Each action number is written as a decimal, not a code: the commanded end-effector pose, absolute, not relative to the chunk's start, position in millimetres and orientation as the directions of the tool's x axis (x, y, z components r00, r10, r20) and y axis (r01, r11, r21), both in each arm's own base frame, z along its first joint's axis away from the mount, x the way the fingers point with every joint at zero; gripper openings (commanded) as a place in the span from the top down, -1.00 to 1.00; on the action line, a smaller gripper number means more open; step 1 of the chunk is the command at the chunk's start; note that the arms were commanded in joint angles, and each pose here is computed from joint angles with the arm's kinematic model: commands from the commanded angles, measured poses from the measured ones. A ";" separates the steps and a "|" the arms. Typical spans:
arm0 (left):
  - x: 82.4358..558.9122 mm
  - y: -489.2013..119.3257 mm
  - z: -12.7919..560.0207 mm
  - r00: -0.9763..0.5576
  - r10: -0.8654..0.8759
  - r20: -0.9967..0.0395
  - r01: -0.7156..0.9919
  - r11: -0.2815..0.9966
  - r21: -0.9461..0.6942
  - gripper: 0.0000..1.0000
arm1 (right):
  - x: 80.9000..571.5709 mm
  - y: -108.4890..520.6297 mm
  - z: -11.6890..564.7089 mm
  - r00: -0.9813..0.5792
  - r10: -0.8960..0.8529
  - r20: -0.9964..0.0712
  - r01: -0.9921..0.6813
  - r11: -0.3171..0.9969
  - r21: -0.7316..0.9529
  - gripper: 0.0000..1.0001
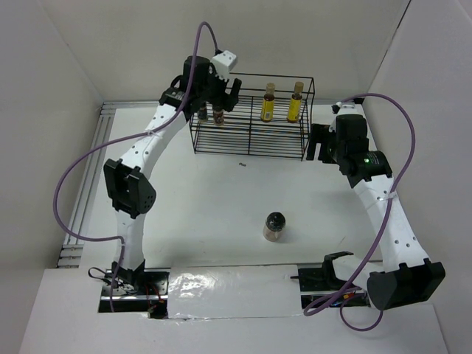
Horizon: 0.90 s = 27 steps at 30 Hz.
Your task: Organize the condiment bottles
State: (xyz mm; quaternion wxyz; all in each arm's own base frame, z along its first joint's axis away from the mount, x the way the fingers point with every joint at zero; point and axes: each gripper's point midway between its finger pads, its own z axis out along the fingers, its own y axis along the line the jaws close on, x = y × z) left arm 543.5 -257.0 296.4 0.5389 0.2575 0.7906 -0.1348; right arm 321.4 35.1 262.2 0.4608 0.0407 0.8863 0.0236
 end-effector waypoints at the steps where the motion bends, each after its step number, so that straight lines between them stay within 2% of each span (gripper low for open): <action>1: 493.3 -284.7 405.8 -0.053 0.209 -0.977 0.659 0.742 0.123 -0.99 | 321.7 33.8 263.2 -0.568 0.103 -0.816 0.056 0.995 0.086 -0.75; 3: 452.5 -311.3 387.8 -0.065 0.260 -0.964 0.782 0.613 0.113 -0.92 | 320.1 31.6 258.8 -0.575 0.105 -0.811 0.067 0.994 0.082 -0.74; 4: 424.4 -316.9 401.1 -0.024 0.259 -0.965 0.824 0.552 0.128 -0.80 | 319.5 31.5 258.8 -0.573 0.106 -0.813 0.067 0.994 0.082 -0.74; 5: 388.0 -338.2 397.2 -0.002 0.263 -0.965 0.901 0.420 0.113 -0.66 | 318.1 31.9 258.1 -0.573 0.108 -0.813 0.067 0.994 0.085 -0.72; 6: 366.2 -346.9 372.4 -0.023 0.301 -0.953 0.936 0.343 0.086 -0.37 | 317.5 31.1 255.1 -0.574 0.110 -0.812 0.069 0.994 0.085 -0.71; 7: 338.2 -349.4 368.3 0.013 0.333 -0.943 0.961 0.257 0.104 -0.23 | 317.0 31.6 255.1 -0.572 0.111 -0.813 0.068 0.994 0.089 -0.71; 8: 304.7 -365.4 341.6 -0.006 0.367 -0.930 0.989 0.141 0.049 -0.16 | 316.5 32.1 254.0 -0.571 0.118 -0.812 0.070 0.993 0.095 -0.70; 9: 287.7 -369.2 327.5 0.010 0.396 -0.918 0.996 0.082 0.045 -0.12 | 316.2 31.9 251.5 -0.573 0.121 -0.811 0.070 0.993 0.098 -0.69; 11: 245.9 -378.3 292.1 -0.006 0.449 -0.893 1.000 -0.022 -0.018 -0.23 | 316.1 32.5 251.3 -0.570 0.129 -0.811 0.073 0.992 0.106 -0.69; 12: 230.9 -380.7 285.5 0.007 0.452 -0.892 0.997 -0.068 -0.027 -0.40 | 315.7 32.7 252.2 -0.568 0.129 -0.813 0.071 0.992 0.107 -0.69; 14: 201.7 -390.4 262.9 0.012 0.476 -0.879 0.988 -0.140 -0.063 -0.57 | 313.6 32.1 252.7 -0.569 0.134 -0.812 0.076 0.991 0.111 -0.70; 19: 169.6 -419.6 231.7 0.035 0.492 -0.870 0.973 -0.214 -0.082 -0.61 | 302.4 25.4 254.9 -0.559 0.125 -0.820 0.090 0.992 0.090 -0.71; 27: 177.1 -440.6 193.5 0.035 0.534 -0.845 0.974 -0.209 -0.092 -0.59 | 285.4 17.4 253.0 -0.563 0.110 -0.819 0.107 0.992 0.060 -0.71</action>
